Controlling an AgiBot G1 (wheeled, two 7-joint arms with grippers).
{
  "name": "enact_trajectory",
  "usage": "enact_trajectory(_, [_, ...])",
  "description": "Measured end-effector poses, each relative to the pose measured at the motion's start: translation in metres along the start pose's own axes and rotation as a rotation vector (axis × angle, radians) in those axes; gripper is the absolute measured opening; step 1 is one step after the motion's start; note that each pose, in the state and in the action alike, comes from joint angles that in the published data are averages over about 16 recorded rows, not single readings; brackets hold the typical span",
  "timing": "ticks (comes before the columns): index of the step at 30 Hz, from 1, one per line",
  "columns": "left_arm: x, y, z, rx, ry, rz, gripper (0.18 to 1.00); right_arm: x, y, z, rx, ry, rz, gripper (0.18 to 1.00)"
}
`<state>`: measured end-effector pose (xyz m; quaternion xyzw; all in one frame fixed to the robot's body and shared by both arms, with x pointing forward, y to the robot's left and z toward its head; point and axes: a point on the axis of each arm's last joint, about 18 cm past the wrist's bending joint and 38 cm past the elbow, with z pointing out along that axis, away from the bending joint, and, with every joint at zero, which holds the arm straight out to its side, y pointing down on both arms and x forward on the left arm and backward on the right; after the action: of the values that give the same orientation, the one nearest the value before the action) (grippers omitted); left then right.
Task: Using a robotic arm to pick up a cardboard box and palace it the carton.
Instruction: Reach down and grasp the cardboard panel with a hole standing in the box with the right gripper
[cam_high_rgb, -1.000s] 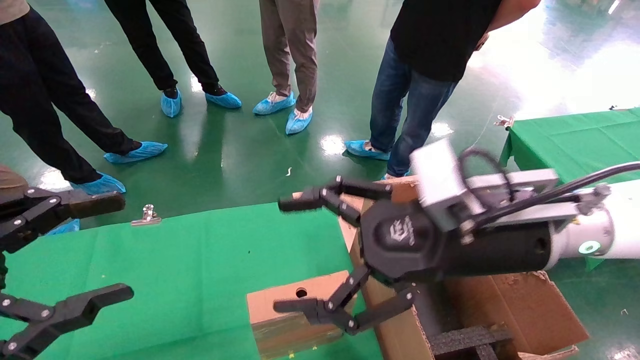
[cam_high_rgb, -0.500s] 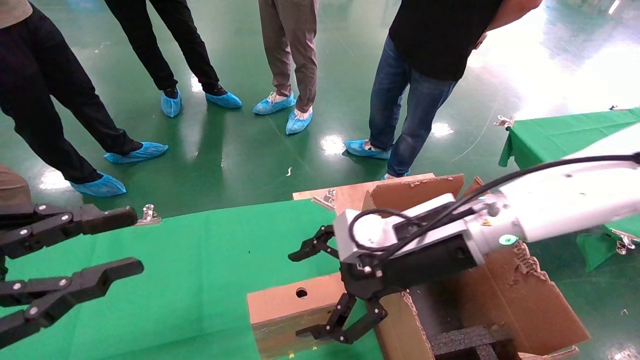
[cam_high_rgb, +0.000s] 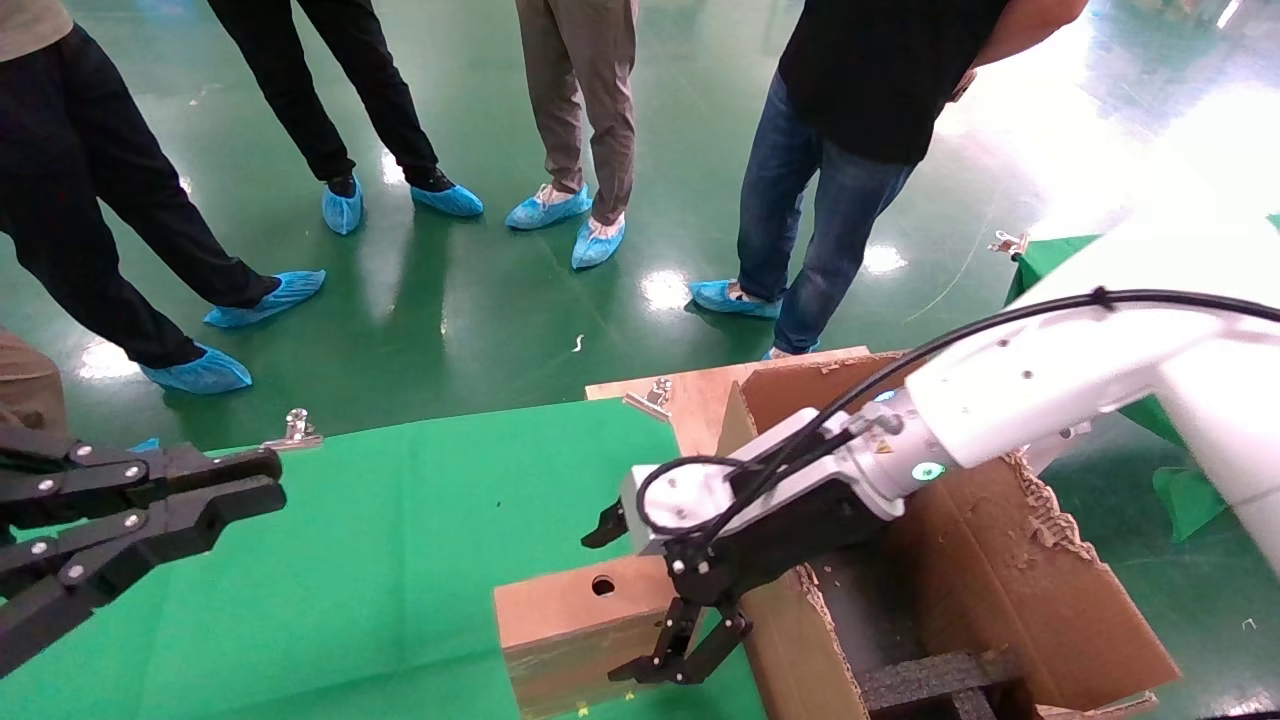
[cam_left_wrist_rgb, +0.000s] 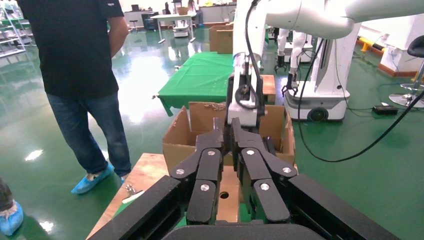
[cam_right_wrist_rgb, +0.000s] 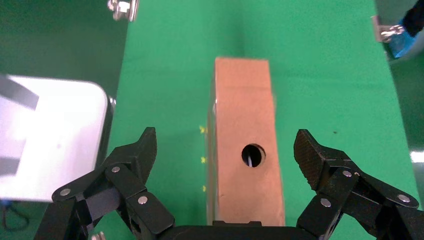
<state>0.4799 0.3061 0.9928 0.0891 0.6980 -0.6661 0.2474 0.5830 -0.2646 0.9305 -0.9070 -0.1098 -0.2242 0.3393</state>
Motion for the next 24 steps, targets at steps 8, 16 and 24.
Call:
enact_trajectory(8, [0.000, 0.000, 0.000, 0.000, 0.000, 0.000, 0.210, 0.013, -0.001, 0.017, -0.108, -0.037, -0.082, 1.001])
enact_trajectory(16, [0.000, 0.000, 0.000, 0.000, 0.000, 0.000, 0.193, 0.021, -0.005, 0.027, -0.187, -0.076, -0.151, 1.001])
enact_trajectory(24, [0.000, 0.000, 0.000, 0.000, 0.000, 0.000, 0.192, 0.022, -0.006, 0.035, -0.235, -0.110, -0.189, 1.001])
